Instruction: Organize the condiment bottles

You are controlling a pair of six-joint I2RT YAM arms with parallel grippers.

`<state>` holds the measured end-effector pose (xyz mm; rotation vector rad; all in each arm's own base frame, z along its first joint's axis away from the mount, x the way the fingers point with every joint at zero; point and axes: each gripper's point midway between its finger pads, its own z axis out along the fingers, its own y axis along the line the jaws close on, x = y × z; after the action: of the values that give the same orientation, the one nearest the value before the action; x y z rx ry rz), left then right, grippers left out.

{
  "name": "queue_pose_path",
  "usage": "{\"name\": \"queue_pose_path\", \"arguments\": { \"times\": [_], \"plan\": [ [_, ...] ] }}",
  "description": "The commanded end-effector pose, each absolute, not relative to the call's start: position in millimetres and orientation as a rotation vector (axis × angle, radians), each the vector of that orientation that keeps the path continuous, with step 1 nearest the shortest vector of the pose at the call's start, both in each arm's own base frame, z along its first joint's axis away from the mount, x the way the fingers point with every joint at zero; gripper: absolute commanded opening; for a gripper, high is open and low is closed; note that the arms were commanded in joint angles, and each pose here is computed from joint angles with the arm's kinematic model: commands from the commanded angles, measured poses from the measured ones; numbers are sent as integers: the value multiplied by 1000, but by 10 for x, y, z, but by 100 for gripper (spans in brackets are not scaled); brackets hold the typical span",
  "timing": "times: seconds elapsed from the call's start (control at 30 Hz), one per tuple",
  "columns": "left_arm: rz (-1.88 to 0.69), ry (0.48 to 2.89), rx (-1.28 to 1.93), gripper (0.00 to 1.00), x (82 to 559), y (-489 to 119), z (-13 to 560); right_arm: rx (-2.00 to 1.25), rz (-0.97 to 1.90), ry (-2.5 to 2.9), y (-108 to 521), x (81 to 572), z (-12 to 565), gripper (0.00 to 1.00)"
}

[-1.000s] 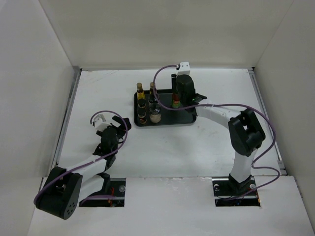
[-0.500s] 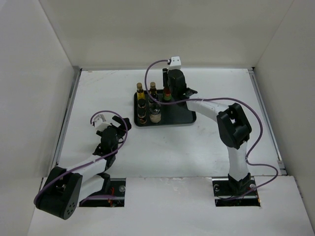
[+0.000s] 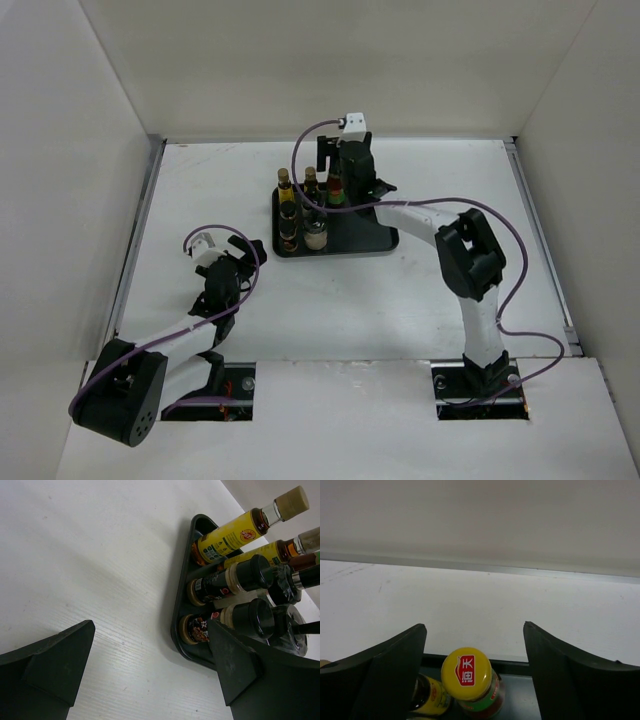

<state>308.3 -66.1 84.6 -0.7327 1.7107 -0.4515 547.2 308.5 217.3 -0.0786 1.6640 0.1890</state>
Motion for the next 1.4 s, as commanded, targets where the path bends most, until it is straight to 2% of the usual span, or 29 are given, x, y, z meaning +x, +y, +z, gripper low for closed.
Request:
{"name": "queue_pose_path", "arguments": {
  "times": [0.0, 0.1, 0.2, 0.3, 0.4, 0.5, 0.6, 0.7, 0.97, 1.37],
  "plan": [
    [-487, 1629, -730, 100, 3195, -669, 1114, -2, 278, 1503, 3056, 5299, 2967, 88],
    [-466, 1613, -740, 100, 3182, -610, 1134, 16, 305, 1456, 2948, 5125, 3312, 100],
    [-436, 1605, -755, 100, 3167, -552, 1138, 65, 322, 1412, 2709, 4860, 3596, 100],
    [-427, 1605, -758, 100, 3157, -531, 1144, 159, 328, 1379, 2326, 4509, 3633, 100],
    [-415, 1600, -767, 100, 3155, -506, 1143, 314, 285, 1397, 1743, 4196, 3257, 100],
    [-407, 1620, -766, 100, 3160, -511, 1109, 477, 277, 1446, 1227, 3901, 2627, 100],
    [-396, 1637, -766, 100, 3179, -525, 1077, 618, 334, 1516, 985, 3655, 1998, 100],
    [-377, 1658, -770, 100, 3198, -518, 1037, 658, 317, 1557, 787, 3528, 1729, 100],
    [-255, 1834, -763, 100, 3131, -517, 807, 716, 395, 1551, 703, 3356, 1592, 100],
    [-209, 1784, -802, 100, 3001, -338, 871, 686, 459, 1574, 848, 3406, 1589, 100]
  ]
}}
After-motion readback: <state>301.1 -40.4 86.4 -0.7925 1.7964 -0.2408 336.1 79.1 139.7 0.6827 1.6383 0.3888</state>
